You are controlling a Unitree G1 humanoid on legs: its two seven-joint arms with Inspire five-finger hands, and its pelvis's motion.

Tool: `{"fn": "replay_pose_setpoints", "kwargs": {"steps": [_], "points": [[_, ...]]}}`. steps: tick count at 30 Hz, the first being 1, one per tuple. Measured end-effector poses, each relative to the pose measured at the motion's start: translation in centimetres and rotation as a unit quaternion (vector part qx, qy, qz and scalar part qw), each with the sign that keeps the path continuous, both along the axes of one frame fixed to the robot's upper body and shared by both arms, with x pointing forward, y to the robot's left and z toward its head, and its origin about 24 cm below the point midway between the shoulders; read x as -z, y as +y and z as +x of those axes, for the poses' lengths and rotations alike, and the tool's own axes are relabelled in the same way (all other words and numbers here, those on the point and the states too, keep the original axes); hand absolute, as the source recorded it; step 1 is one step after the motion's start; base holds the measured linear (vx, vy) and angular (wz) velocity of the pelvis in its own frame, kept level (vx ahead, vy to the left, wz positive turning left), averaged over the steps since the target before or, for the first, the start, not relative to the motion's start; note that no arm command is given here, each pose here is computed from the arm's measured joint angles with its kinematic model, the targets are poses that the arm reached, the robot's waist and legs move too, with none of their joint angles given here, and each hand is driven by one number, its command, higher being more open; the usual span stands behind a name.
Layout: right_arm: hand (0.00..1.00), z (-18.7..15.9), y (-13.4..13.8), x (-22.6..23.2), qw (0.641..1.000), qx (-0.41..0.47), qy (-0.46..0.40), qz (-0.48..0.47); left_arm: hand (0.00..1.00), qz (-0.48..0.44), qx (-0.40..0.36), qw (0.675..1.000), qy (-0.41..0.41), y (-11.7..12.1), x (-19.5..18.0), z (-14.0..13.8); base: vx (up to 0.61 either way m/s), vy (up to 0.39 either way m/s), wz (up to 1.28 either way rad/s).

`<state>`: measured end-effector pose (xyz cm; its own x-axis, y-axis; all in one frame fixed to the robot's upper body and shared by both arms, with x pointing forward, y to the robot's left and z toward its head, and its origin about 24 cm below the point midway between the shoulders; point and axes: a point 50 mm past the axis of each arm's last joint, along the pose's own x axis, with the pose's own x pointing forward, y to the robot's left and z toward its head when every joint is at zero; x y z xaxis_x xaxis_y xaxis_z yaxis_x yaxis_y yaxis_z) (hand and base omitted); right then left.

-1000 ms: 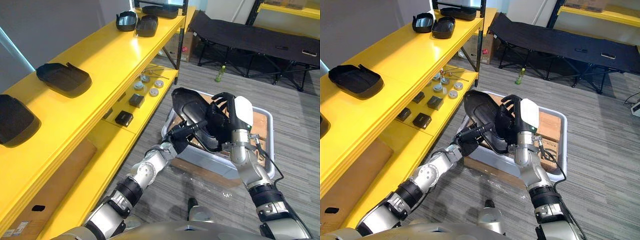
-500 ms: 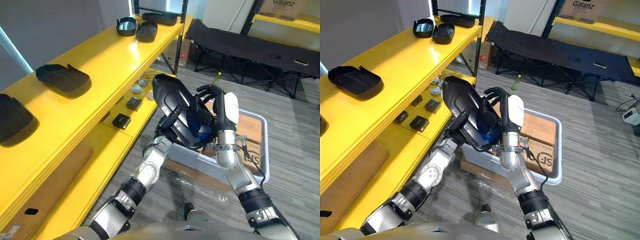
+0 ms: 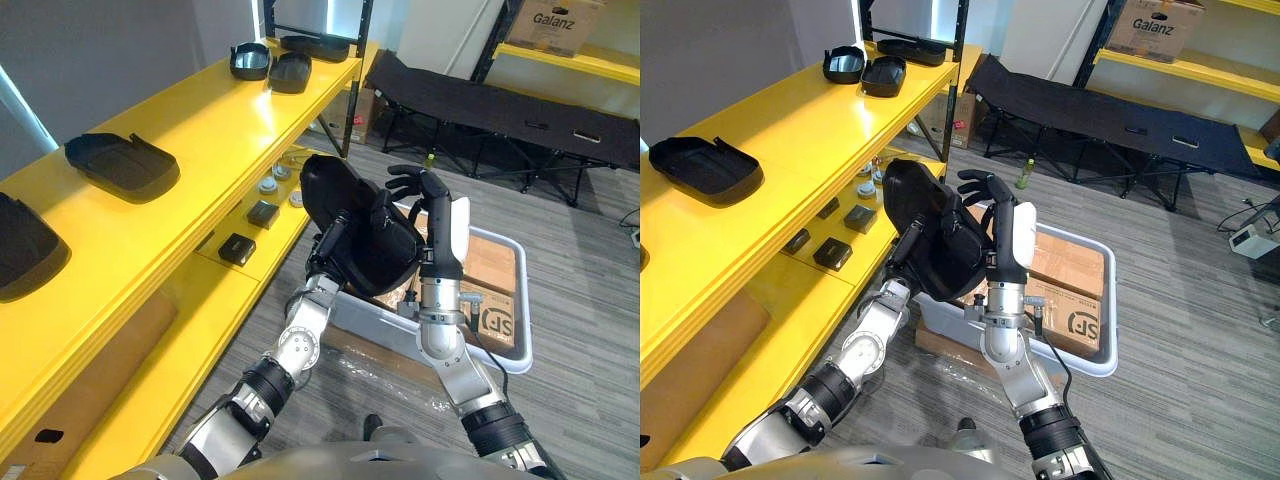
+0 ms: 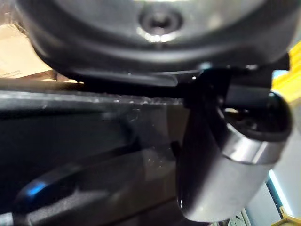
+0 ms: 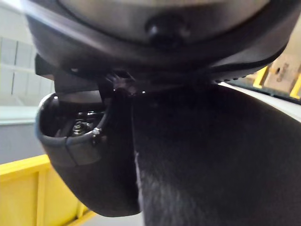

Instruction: Walk over and take three plastic housings, then place them on the shelf

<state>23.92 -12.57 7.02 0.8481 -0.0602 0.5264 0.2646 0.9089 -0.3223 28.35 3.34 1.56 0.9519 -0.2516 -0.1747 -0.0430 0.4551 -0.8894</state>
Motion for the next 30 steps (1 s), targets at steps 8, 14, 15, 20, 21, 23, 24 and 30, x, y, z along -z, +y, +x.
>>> {"fn": "replay_pose_setpoints", "kwargs": {"steps": [8, 14, 15, 20, 21, 23, 24, 30], "points": [[1.0, -1.1, 1.7, 0.1, 0.996, -0.031, -0.005, 0.087, 0.0, 0.219, -0.195, 0.948, -0.122, 4.9, -6.2, -0.8, 0.0, 0.008, 0.03], [1.0, -1.9, 0.6, 1.5, 0.983, -0.047, 0.072, 0.161, 0.0, 0.403, -0.508, 0.754, -0.106, 14.9, -9.1, -3.9, -0.01, 0.003, 0.15], [1.0, -2.0, 0.4, 1.6, 0.981, -0.05, 0.079, 0.17, 0.0, 0.42, -0.531, 0.73, -0.093, 15.8, -8.9, -4.6, 0.01, -0.007, 0.2], [1.0, -2.4, -1.6, 2.6, 0.957, -0.072, 0.128, 0.249, 0.0, 0.494, -0.61, 0.62, 0.005, 20.1, -6.4, -8.9, 0.02, -0.003, 0.19], [1.0, -2.6, -1.7, 2.3, 0.95, -0.087, 0.126, 0.271, 0.0, 0.495, -0.621, 0.608, 0.016, 20.5, -6.4, -10.4, 0.0, 0.006, 0.1], [1.0, -2.9, -1.7, 1.9, 0.944, -0.101, 0.118, 0.29, 0.0, 0.493, -0.63, 0.6, 0.006, 20.4, -7.1, -11.9, 0.0, 0.005, 0.16], [1.0, -2.9, -1.5, 1.4, 0.936, -0.121, 0.11, 0.313, 0.0, 0.496, -0.636, 0.591, -0.021, 20.3, -8.5, -13.3, 0.0, 0.0, 0.2], [1.0, -2.0, 0.1, 0.6, 0.924, -0.167, 0.102, 0.328, 0.0, 0.516, -0.612, 0.584, -0.131, 19.9, -11.8, -15.3, -0.01, 0.002, 0.46]]}}
